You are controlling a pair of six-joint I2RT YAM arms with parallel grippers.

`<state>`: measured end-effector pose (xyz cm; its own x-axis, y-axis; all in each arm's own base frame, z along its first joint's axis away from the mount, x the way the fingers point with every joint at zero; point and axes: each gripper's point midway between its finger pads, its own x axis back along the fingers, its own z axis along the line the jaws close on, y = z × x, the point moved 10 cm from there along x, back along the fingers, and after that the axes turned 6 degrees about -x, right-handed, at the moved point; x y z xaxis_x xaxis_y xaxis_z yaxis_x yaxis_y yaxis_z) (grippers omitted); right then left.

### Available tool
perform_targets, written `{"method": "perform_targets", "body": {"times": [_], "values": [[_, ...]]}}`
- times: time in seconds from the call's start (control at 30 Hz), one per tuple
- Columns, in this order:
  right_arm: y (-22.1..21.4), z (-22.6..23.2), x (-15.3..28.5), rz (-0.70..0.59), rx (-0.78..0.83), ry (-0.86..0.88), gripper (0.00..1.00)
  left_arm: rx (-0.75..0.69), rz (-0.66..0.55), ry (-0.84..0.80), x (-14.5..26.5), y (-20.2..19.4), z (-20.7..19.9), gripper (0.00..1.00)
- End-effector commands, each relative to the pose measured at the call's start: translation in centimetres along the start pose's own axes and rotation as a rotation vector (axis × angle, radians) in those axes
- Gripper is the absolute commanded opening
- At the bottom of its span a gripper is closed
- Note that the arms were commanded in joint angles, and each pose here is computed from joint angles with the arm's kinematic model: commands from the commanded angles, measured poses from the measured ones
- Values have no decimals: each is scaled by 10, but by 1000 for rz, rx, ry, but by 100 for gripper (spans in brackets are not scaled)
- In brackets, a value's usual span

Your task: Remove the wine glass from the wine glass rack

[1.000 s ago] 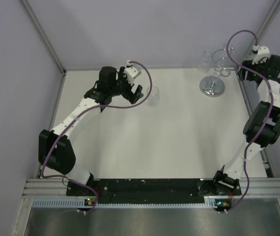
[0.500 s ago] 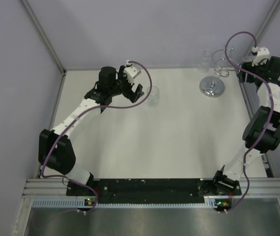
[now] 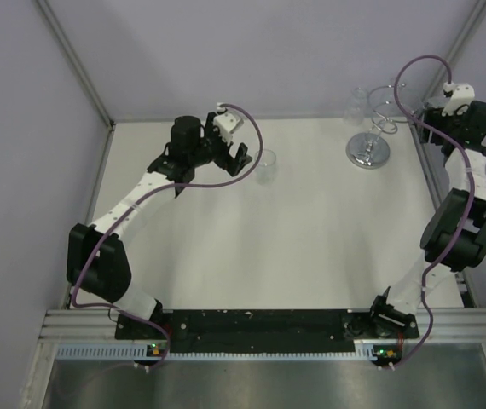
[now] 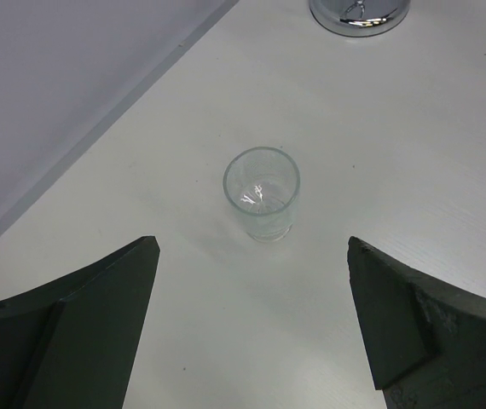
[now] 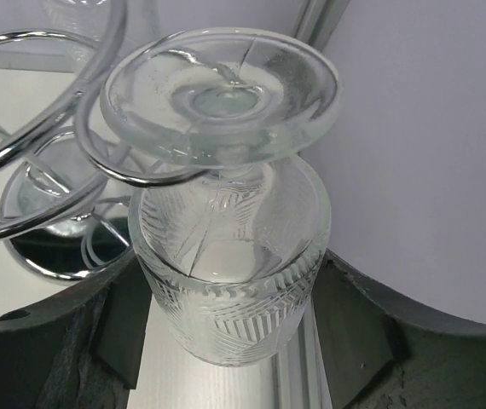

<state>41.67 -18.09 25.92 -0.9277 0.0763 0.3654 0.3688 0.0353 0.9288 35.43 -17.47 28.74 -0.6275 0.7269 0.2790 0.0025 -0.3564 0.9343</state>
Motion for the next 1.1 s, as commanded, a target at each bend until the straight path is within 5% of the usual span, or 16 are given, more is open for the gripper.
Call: {"method": "perform_targets", "body": {"times": [0.0,0.23,0.43,0.6,0.83,1.07], "values": [[52,-21,35,-213,12,-142,0,15,-139,33,9,30,1,97],[56,-9,64,-223,-40,-101,0,-12,-211,34,10,50,6,96],[65,44,130,-209,-223,56,0,-223,-250,6,14,57,0,95],[95,113,175,-252,-377,355,0,-508,-334,84,12,66,-18,95],[122,196,143,-85,-581,984,0,-789,-468,191,-3,89,-24,86],[140,247,111,41,-674,1206,0,-893,-559,342,-24,104,-30,73]]}}
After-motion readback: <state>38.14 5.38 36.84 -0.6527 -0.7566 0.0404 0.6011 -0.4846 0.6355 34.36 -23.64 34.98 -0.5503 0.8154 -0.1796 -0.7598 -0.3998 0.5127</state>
